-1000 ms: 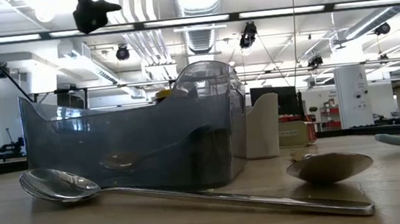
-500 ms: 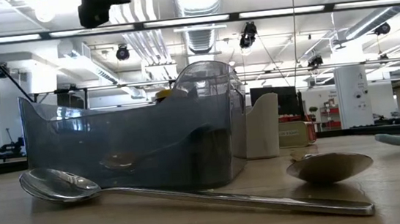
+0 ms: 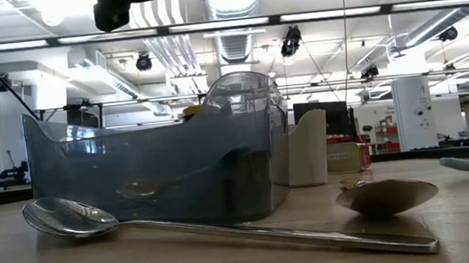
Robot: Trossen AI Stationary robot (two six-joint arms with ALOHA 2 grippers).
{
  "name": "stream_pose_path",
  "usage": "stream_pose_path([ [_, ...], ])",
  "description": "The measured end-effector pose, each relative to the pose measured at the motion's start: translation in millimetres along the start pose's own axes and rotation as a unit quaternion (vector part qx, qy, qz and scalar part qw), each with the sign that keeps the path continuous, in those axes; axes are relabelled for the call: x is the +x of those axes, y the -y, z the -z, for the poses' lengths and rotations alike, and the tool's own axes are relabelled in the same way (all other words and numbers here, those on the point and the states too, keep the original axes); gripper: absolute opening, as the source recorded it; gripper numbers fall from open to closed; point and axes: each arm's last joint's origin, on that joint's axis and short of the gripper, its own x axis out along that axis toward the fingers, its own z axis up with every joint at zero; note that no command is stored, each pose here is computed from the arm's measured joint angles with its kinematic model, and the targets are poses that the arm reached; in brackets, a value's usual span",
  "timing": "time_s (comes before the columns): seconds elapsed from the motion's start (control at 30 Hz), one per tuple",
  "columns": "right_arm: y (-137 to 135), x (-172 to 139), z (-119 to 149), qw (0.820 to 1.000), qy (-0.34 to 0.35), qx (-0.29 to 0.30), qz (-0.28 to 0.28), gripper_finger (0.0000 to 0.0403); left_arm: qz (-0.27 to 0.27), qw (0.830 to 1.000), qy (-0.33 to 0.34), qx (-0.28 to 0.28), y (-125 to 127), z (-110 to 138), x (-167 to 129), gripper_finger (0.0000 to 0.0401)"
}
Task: Pick & Place Food Item
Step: Put the blue spoon into the black bin
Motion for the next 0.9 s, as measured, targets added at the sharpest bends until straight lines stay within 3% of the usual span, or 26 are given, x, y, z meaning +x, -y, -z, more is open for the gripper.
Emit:
stream_pose_path([
  [0.2,8.0,16.7,30.0,0.998,0.002,0.054,0.032,0.0389,-0.003,1.000,0.002,0.001,-0.2,-0.1,0.0,0.0324],
  [0.43,40.8,30.2,72.8,0.989,0.018,0.145,0.038,0.0389,0.007,1.000,0.018,-0.005,1.5,-3.8,3.5,0.0324],
  [0.6,47.1,56.8,93.7,0.990,-0.079,0.114,0.030,0.0389,0.051,0.998,0.015,0.035,10.8,-7.8,15.5,0.0324],
  [0.73,42.2,74.4,101.8,0.991,-0.081,0.102,0.019,0.0389,0.047,0.998,0.001,0.045,13.4,-8.8,18.3,0.0324],
  [0.9,41.0,95.3,113.9,0.988,-0.093,0.112,0.055,0.0389,0.044,0.998,-0.004,0.043,13.2,-8.1,17.0,0.0323],
])
